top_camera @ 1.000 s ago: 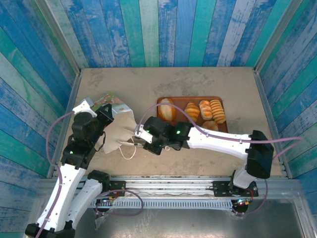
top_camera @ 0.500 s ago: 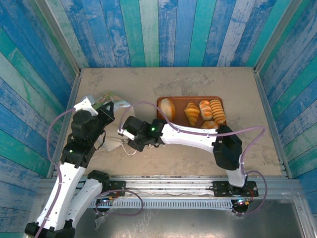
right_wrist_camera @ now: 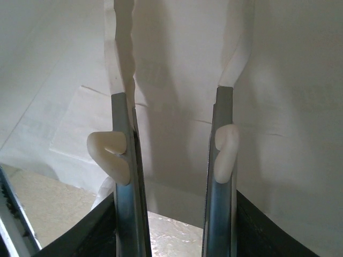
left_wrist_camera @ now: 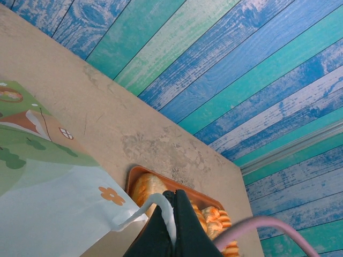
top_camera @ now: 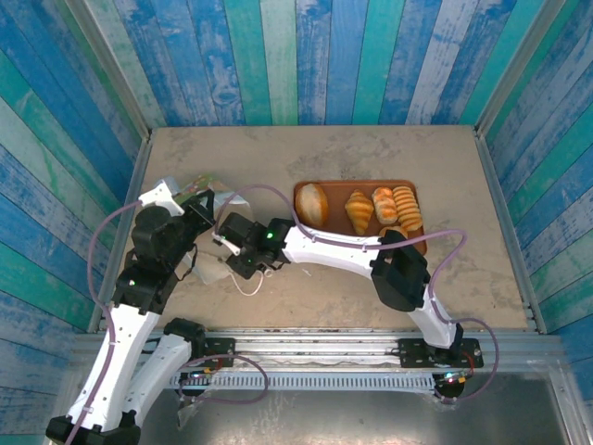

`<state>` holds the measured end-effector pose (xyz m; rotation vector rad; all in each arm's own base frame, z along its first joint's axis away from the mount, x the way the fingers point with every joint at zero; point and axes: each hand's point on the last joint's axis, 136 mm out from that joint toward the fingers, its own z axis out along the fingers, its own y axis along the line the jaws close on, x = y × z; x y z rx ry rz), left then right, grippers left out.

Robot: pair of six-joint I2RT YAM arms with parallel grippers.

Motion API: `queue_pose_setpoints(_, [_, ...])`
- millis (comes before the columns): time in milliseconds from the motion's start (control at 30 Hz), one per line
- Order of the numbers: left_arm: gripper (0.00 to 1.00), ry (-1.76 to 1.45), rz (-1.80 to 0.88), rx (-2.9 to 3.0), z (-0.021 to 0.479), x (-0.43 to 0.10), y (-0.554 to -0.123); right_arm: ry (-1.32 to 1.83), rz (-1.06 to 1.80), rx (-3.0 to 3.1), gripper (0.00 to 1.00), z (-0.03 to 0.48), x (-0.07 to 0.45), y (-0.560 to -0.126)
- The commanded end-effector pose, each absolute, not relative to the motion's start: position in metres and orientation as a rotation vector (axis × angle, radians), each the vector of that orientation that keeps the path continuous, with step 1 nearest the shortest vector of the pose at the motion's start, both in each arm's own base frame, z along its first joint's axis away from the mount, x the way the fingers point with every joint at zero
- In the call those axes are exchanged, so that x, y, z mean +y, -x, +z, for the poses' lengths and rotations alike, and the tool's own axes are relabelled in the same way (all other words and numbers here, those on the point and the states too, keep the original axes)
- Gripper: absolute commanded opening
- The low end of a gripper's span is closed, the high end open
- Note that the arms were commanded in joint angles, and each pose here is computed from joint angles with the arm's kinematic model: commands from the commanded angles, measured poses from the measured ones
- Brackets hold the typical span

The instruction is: Take the fake bread out of the paper bag

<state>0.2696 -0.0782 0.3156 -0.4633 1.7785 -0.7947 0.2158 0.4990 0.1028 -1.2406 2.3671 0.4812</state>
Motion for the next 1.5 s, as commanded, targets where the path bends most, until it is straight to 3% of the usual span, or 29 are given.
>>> queue_pose_setpoints(0, [0.00,0.438,-0.820,1.734,0.333,-0.080,-0.267,1.098,0.625,2.465,0.48,0.106,0.502,-0.223])
queue_pose_setpoints(667, [0.00,0.459,-0.850,1.749,0.320,-0.083,-0.270,0.534,1.318,2.643,0.49,0.129,0.544,-0.226])
queue_pose_setpoints(1000, [0.00,0.469,-0.865,1.745,0.318,-0.083,-0.268,0.357,1.313,2.732,0.51,0.114,0.546,-0.245])
queue_pose_setpoints(1467, [0.00,0.455,-0.892,1.773,0.312,-0.091,-0.273,0.395,1.401,2.758,0.49,0.102,0.569,-0.239])
